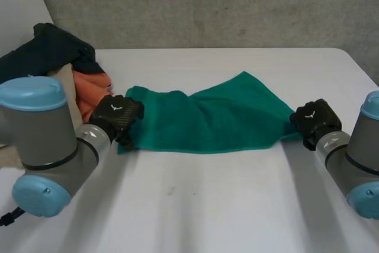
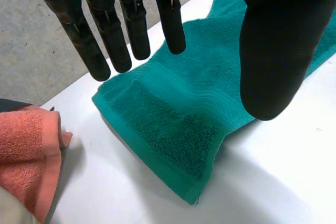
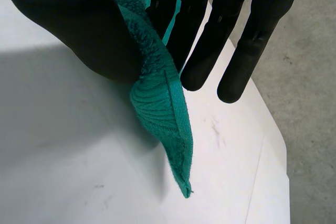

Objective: Fold the laundry.

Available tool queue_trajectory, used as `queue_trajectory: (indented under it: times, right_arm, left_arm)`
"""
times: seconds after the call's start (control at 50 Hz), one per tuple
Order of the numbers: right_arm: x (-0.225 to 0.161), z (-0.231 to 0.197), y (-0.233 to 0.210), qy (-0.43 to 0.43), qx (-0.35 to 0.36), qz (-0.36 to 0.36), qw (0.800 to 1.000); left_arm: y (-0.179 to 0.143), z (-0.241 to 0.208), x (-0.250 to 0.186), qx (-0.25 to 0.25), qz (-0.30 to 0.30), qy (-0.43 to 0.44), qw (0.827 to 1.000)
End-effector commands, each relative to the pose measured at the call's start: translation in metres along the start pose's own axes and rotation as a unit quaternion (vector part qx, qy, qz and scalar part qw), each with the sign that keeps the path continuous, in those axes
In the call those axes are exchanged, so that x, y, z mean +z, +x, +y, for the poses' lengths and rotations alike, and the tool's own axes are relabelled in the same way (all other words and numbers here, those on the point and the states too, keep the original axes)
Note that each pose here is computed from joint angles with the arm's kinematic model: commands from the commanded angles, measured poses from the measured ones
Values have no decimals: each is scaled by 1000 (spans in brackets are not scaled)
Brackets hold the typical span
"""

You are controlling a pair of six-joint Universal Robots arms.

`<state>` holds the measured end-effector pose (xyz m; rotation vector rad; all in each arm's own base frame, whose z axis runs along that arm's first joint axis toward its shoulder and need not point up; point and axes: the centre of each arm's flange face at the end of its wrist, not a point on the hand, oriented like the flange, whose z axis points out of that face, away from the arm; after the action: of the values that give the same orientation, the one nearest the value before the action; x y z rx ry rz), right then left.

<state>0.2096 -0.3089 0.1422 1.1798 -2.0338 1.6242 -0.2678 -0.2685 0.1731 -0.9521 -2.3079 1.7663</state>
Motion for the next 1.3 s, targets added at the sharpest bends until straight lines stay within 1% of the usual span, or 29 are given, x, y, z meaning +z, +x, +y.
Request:
queue_trajectory:
  times: [0.02, 0.2, 0.3, 0.44, 0.52, 0.54, 0.56, 0.64, 0.68, 0.7, 0.76, 0.8, 0.84, 0.9, 0.92, 0.96, 1.02, 1.06, 1.1, 1.14, 1.16, 1.18, 1.2, 1.22, 1.24, 1.26, 1.28, 1.3]
  right_arm:
    - [1, 7, 10, -12, 27, 9, 1000]
    - [1, 11, 13, -18, 32, 5, 999]
    - [1, 11, 13, -19, 32, 5, 999]
    - [-11, -4, 28, -5, 22, 22, 1000]
    - [-31, -24, 46, -3, -1, 21, 1000]
    - [-36, -29, 51, -4, -10, 21, 1000]
    - [-40, -32, 56, -6, -17, 21, 1000]
    - [-64, -42, 77, -34, -64, 12, 997]
    - [-78, -44, 88, -54, -88, 5, 995]
    - [-81, -45, 90, -60, -96, 2, 994]
    - [-91, -42, 92, -83, -122, -21, 989]
    - [-94, -40, 90, -91, -133, -35, 986]
    - [-96, -37, 86, -100, -142, -50, 984]
    - [-92, -29, 77, -111, -142, -71, 981]
    - [-88, -24, 73, -118, -142, -81, 979]
    - [-75, -9, 58, -144, -141, -116, 973]
    - [-62, 2, 50, -158, -139, -135, 968]
    - [-47, 2, 54, -154, -143, -123, 970]
    - [-36, -1, 60, -147, -143, -102, 973]
    - [-19, -9, 75, -126, -146, -54, 980]
    - [-13, -13, 81, -116, -149, -34, 981]
    - [-7, -17, 87, -106, -150, -14, 983]
    - [4, -28, 98, -78, -152, 28, 985]
    - [9, -36, 104, -60, -152, 49, 985]
    - [13, -43, 110, -42, -151, 73, 985]
    - [17, -53, 117, -20, -151, 98, 984]
    - [24, -71, 131, 28, -145, 153, 977]
    - [27, -81, 139, 53, -142, 183, 971]
  left_arm:
    - [8, 27, 30, 12, 10, -17, 1000]
    - [3, 38, 53, 36, 4, -22, 999]
    - [-4, 33, 65, 34, -8, -5, 999]
    - [-5, 23, 61, 31, -12, 2, 999]
    - [-13, -10, 23, 31, -13, 10, 999]
    - [-16, -23, 5, 31, -13, 12, 999]
    - [-17, -30, -4, 34, -14, 14, 999]
    - [-19, -56, -47, 44, -10, 18, 999]
    - [-18, -62, -64, 48, -3, 9, 999]
    - [-17, -65, -80, 55, 7, -7, 998]
    - [-13, -58, -95, 67, 28, -48, 996]
    - [-8, -50, -101, 87, 45, -79, 992]
    - [-3, -42, -99, 111, 60, -96, 987]
    - [3, -26, -85, 131, 75, -121, 981]
    - [7, -14, -71, 140, 83, -138, 977]
    - [9, -4, -57, 146, 89, -151, 974]
    - [8, 2, -25, 151, 74, -156, 973]
    - [5, 0, -10, 155, 58, -152, 974]
    - [0, -11, 15, 163, 24, -130, 978]
    - [-6, -27, 32, 166, -5, -99, 981]
    - [-13, -44, 48, 165, -37, -61, 984]
    - [-16, -54, 55, 164, -52, -39, 984]
    - [-20, -64, 62, 162, -66, -15, 984]
    - [-24, -76, 68, 162, -80, 12, 983]
    - [-31, -101, 77, 162, -111, 71, 978]
    - [-37, -119, 80, 161, -131, 111, 972]
    - [-40, -129, 82, 160, -145, 136, 967]
    - [-45, -142, 83, 158, -162, 168, 959]
